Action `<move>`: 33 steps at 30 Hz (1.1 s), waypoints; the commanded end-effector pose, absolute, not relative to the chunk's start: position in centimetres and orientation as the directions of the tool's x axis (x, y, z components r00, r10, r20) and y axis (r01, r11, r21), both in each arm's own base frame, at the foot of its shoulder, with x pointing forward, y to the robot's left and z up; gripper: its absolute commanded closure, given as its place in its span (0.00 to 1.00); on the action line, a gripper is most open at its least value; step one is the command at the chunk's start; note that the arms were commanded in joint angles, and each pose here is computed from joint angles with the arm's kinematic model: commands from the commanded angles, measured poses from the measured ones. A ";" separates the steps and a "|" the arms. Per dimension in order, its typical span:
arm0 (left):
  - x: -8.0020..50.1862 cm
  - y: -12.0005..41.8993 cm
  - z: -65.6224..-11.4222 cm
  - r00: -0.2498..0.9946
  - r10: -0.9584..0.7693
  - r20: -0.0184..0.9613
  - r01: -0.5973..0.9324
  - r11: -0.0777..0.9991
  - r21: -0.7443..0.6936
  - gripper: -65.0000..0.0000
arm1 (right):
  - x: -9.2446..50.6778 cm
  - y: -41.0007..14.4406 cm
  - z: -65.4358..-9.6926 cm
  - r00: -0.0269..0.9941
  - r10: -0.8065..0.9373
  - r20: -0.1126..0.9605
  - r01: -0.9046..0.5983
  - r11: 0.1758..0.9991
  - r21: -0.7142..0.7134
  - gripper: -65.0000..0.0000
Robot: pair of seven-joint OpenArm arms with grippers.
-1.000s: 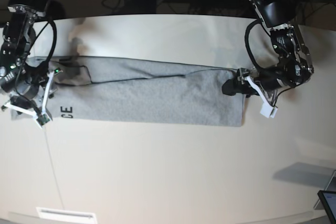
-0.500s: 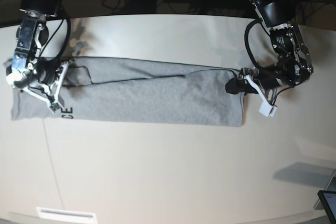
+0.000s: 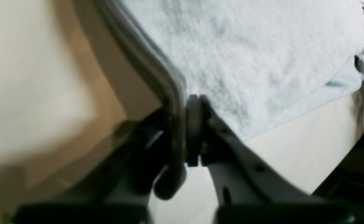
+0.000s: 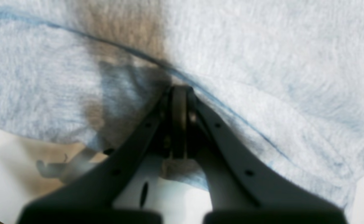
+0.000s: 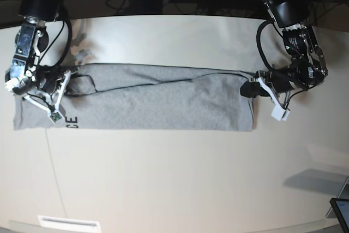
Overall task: Fold the T-shirt properly
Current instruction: 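Lift the hem end with the left gripper and fold it toward the right gripper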
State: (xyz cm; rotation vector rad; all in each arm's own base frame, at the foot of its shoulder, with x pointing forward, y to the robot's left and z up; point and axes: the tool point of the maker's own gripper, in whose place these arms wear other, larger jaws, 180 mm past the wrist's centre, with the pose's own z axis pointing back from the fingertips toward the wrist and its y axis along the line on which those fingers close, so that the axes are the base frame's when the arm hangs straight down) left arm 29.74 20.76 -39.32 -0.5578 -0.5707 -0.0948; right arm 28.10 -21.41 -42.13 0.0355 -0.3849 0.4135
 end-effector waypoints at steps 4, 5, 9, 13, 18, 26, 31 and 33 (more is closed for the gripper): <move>30.9 21.6 -37.6 0.809 0.064 0.584 0.258 0.854 -0.451 1.00 | 26.4 -21.5 -43.6 0.873 0.392 0.291 -0.402 0.915 -0.025 1.00; 30.9 21.6 -37.6 0.808 0.062 0.586 0.260 0.855 -0.449 1.00 | 26.4 -21.5 -43.6 0.873 0.392 0.291 -0.402 0.915 -0.025 1.00; 31.7 21.4 -35.3 0.761 0.016 0.648 0.312 0.867 -0.388 1.00 | 26.3 -21.5 -43.6 0.873 0.392 0.289 -0.402 0.915 -0.025 1.00; 31.8 20.9 -33.8 0.726 -0.021 0.687 0.350 0.871 -0.343 1.00 | 26.3 -21.5 -43.6 0.874 0.391 0.288 -0.402 0.915 -0.024 1.00; 31.6 18.0 -34.4 0.732 -0.106 0.673 0.431 0.837 -0.338 1.00 | 26.3 -21.5 -43.6 0.874 0.391 0.288 -0.402 0.915 -0.024 1.00; 30.9 14.1 -35.3 0.732 -0.211 0.648 0.529 0.775 -0.346 1.00 | 26.3 -21.5 -43.6 0.874 0.391 0.288 -0.402 0.915 -0.024 1.00; 30.8 10.7 -33.4 0.658 -0.282 0.698 0.627 0.718 -0.301 1.00 | 26.4 -21.5 -43.6 0.873 0.391 0.290 -0.402 0.915 -0.025 1.00; 30.6 9.1 -32.8 0.630 -0.303 0.715 0.663 0.690 -0.292 1.00 | 26.4 -21.5 -43.6 0.873 0.391 0.290 -0.402 0.915 -0.025 1.00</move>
